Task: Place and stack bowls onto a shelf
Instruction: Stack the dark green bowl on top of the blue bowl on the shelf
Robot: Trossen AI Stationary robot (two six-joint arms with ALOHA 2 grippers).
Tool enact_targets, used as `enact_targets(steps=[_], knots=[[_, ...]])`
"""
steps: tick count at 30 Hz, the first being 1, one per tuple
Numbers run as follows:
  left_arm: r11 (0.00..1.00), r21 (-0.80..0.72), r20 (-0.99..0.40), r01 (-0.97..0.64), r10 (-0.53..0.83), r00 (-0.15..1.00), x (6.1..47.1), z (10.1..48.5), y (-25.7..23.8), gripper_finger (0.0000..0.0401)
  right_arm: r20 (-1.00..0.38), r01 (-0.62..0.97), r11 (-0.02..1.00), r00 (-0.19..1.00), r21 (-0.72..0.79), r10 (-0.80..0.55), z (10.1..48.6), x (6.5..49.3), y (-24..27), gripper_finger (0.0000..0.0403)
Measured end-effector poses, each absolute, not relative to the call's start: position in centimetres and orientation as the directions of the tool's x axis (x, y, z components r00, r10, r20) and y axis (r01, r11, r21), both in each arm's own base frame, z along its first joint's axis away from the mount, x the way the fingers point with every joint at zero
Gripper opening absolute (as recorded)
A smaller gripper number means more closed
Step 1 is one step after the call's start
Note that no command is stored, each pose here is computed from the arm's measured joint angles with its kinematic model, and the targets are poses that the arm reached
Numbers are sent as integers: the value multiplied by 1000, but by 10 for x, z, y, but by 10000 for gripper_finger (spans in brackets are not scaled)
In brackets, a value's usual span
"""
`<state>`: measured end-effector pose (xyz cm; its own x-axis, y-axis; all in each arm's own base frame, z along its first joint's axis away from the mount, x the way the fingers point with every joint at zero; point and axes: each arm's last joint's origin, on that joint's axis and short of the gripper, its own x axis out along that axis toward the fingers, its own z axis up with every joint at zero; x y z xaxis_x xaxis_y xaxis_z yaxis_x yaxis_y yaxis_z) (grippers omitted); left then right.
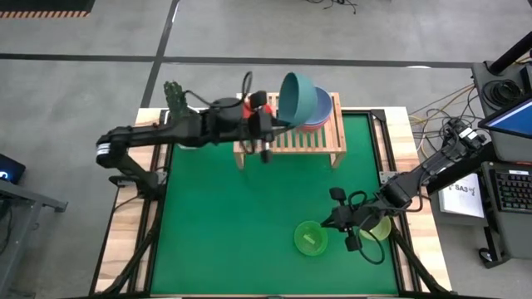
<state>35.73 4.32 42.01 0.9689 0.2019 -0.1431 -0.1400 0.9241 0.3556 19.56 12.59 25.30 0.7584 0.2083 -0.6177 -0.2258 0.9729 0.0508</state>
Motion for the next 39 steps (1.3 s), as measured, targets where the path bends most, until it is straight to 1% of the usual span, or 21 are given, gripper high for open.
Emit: enact_targets(steps=[5, 9, 18, 21, 26, 32, 39], knots=[[911, 362, -250, -195, 296, 922, 377, 397, 71, 0, -622, -222, 974, 756, 53, 206, 252, 196, 126, 9], [896, 374, -294, -238, 358, 886, 386, 395, 85, 0, -622, -218, 974, 755, 57, 206, 252, 196, 126, 9], [897, 382, -354, -221, 363, 862, 408, 392, 94, 5, -633, -218, 975, 748, 52, 201, 251, 195, 125, 9], [904, 378, -412, -200, 358, 838, 416, 386, 96, 7, -635, -217, 975, 746, 50, 199, 250, 195, 125, 9], [905, 378, -428, -196, 358, 830, 427, 388, 98, 13, -637, -217, 975, 745, 49, 198, 250, 195, 125, 9], [906, 383, -458, -180, 355, 815, 441, 390, 102, 41, -636, -217, 975, 746, 50, 199, 250, 195, 125, 9], [909, 380, -487, -169, 353, 799, 447, 399, 103, 99, -635, -218, 975, 746, 50, 199, 250, 195, 125, 9]])
